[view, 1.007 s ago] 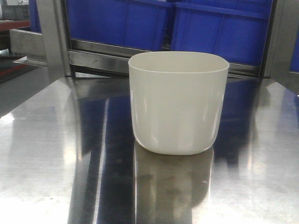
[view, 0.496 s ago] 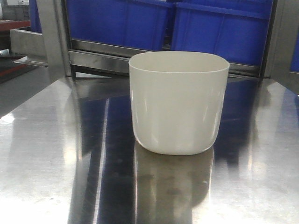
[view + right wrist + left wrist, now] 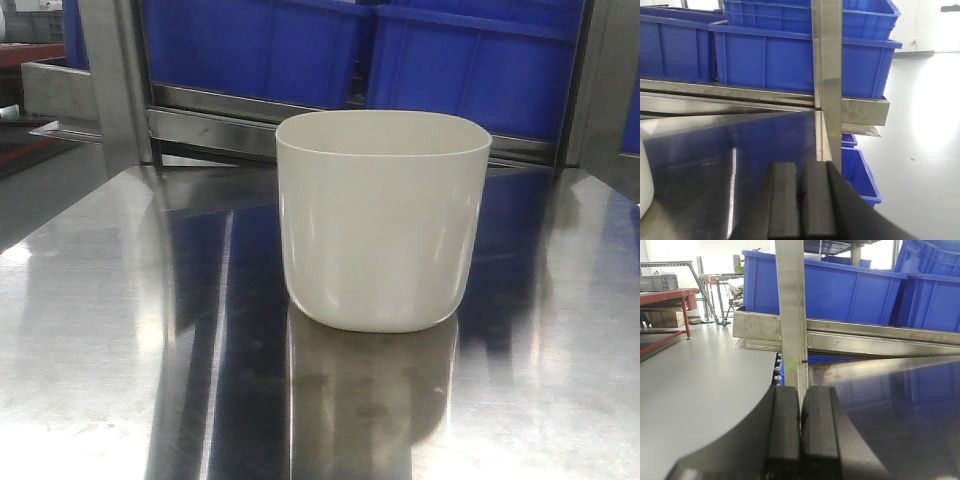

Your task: Move white bin to right shelf second layer

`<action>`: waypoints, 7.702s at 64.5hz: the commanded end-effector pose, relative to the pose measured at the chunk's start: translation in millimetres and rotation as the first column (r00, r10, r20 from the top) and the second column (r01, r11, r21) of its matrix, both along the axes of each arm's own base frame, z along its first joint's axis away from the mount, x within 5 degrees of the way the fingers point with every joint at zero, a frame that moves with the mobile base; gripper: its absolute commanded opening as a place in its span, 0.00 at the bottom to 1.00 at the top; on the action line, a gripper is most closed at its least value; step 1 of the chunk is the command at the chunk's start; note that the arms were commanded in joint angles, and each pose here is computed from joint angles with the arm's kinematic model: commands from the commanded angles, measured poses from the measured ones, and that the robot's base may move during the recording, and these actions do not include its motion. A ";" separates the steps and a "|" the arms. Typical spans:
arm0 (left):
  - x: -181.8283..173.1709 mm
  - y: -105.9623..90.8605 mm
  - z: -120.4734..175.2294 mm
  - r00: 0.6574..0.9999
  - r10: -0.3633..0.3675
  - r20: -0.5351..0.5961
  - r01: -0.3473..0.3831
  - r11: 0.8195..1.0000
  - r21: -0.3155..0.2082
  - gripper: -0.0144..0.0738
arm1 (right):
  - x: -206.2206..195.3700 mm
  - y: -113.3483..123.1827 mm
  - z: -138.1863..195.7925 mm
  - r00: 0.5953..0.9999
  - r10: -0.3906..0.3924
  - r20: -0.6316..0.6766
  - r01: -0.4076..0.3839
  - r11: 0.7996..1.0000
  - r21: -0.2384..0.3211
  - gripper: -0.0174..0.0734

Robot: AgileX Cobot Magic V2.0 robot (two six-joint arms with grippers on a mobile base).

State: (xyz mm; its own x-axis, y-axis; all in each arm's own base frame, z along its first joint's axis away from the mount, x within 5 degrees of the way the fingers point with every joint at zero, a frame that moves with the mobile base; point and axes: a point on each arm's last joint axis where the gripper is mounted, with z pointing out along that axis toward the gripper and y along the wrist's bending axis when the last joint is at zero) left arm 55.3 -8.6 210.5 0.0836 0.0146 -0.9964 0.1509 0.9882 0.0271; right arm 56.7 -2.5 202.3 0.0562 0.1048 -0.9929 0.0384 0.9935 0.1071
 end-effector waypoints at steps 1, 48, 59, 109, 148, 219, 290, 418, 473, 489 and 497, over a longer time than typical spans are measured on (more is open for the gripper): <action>-0.2 0.6 -2.7 0.998 0.006 0.064 -0.004 1.000 -0.023 0.26 | -3.7 -0.4 15.6 0.991 -0.009 0.137 0.012 1.000 -0.020 0.25; -0.2 0.6 -2.7 0.998 0.006 0.064 -0.004 1.000 -0.023 0.26 | 49.7 2.6 94.3 0.986 0.047 -0.159 -0.041 0.998 0.039 0.25; -0.2 0.6 -2.7 0.998 0.006 0.064 -0.004 1.000 -0.023 0.26 | 89.8 9.6 122.3 0.963 0.095 -0.251 -0.087 0.995 0.045 0.25; -0.2 0.6 -2.7 0.998 0.006 0.064 -0.004 1.000 -0.023 0.26 | 192.9 95.5 172.2 0.686 0.335 -0.646 -0.368 0.926 0.088 0.52; -0.2 0.6 -2.7 0.998 0.006 0.064 -0.004 1.000 -0.023 0.26 | 217.1 129.6 130.9 0.556 0.356 -0.751 -0.421 0.900 0.115 0.74; -0.2 0.6 -2.7 0.998 0.006 0.064 -0.004 1.000 -0.023 0.26 | 259.2 159.1 87.8 0.539 0.363 -0.760 -0.434 0.893 0.118 0.26; -0.2 0.6 -2.7 0.998 0.006 0.064 -0.004 1.000 -0.023 0.26 | 104.9 41.8 167.2 0.934 0.265 -0.241 -0.281 0.959 -0.035 0.25; -0.2 0.6 -2.7 0.998 0.006 0.064 -0.004 1.000 -0.023 0.26 | 92.7 38.9 148.8 0.934 0.266 -0.240 -0.282 0.959 -0.035 0.25; -0.2 0.6 -2.7 0.998 0.006 0.064 -0.004 1.000 -0.023 0.26 | 92.7 38.9 148.8 0.934 0.266 -0.240 -0.282 0.959 -0.035 0.25; -0.2 0.6 -2.7 0.998 0.006 0.064 -0.004 1.000 -0.023 0.26 | 92.7 38.9 148.8 0.934 0.266 -0.240 -0.282 0.959 -0.035 0.25; -0.2 0.6 -2.7 0.998 0.006 0.064 -0.004 1.000 -0.023 0.26 | 92.7 38.9 148.8 0.934 0.266 -0.240 -0.282 0.959 -0.035 0.25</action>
